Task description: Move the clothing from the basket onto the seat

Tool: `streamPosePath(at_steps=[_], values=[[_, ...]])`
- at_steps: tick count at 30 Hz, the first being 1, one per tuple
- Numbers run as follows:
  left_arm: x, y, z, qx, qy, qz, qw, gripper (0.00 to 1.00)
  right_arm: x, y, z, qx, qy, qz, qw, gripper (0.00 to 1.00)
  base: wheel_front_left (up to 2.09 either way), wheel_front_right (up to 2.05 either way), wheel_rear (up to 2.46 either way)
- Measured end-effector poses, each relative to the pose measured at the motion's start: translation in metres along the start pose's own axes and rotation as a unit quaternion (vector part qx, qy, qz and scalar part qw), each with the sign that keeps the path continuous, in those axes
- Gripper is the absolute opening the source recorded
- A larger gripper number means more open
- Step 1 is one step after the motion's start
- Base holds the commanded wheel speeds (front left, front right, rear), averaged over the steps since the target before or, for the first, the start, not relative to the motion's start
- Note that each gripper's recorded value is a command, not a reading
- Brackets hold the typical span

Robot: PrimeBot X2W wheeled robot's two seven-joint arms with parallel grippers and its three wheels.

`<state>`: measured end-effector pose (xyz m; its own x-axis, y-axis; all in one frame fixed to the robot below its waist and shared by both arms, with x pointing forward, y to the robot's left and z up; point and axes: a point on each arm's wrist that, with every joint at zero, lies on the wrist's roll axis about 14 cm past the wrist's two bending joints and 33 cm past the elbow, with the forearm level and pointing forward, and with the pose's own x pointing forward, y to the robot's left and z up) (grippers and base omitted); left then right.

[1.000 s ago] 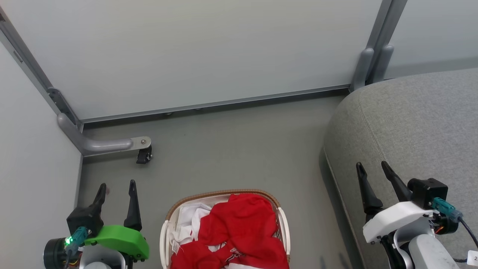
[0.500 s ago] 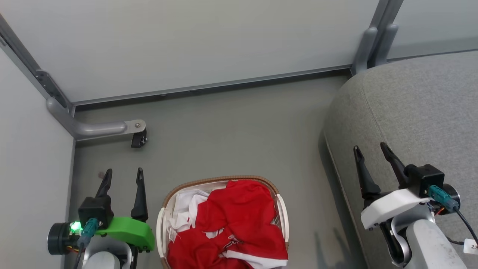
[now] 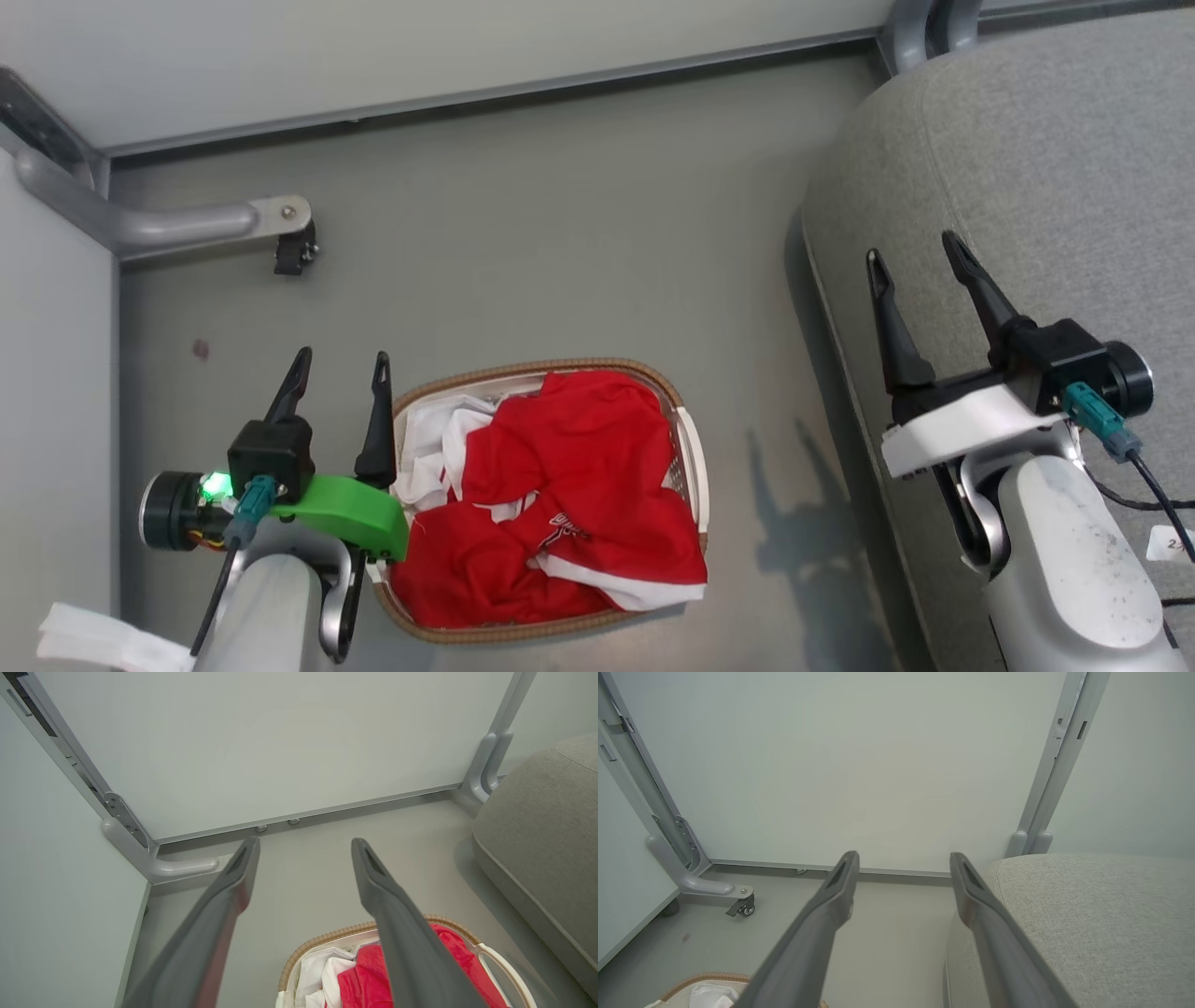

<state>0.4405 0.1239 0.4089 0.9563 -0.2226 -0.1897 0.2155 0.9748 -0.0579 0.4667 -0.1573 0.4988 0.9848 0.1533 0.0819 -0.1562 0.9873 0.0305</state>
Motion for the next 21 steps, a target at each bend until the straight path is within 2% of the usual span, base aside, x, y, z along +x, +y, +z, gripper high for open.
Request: streamPosePath(at_steps=[13, 21], values=[[0.057, -0.036, -0.085, -0.02, 0.108, -0.074, 0.991, 1.0, 0.044, 0.002, -0.027, 0.0, -0.004, 0.012, 1.0, 1.0, 0.0, 0.0, 0.0], [0.08, -0.069, -0.139, -0.036, 0.17, -0.136, 0.975, 1.0, 0.062, 0.008, -0.058, 0.017, 0.01, 0.028, 0.999, 1.0, 0.0, 0.0, 0.0]])
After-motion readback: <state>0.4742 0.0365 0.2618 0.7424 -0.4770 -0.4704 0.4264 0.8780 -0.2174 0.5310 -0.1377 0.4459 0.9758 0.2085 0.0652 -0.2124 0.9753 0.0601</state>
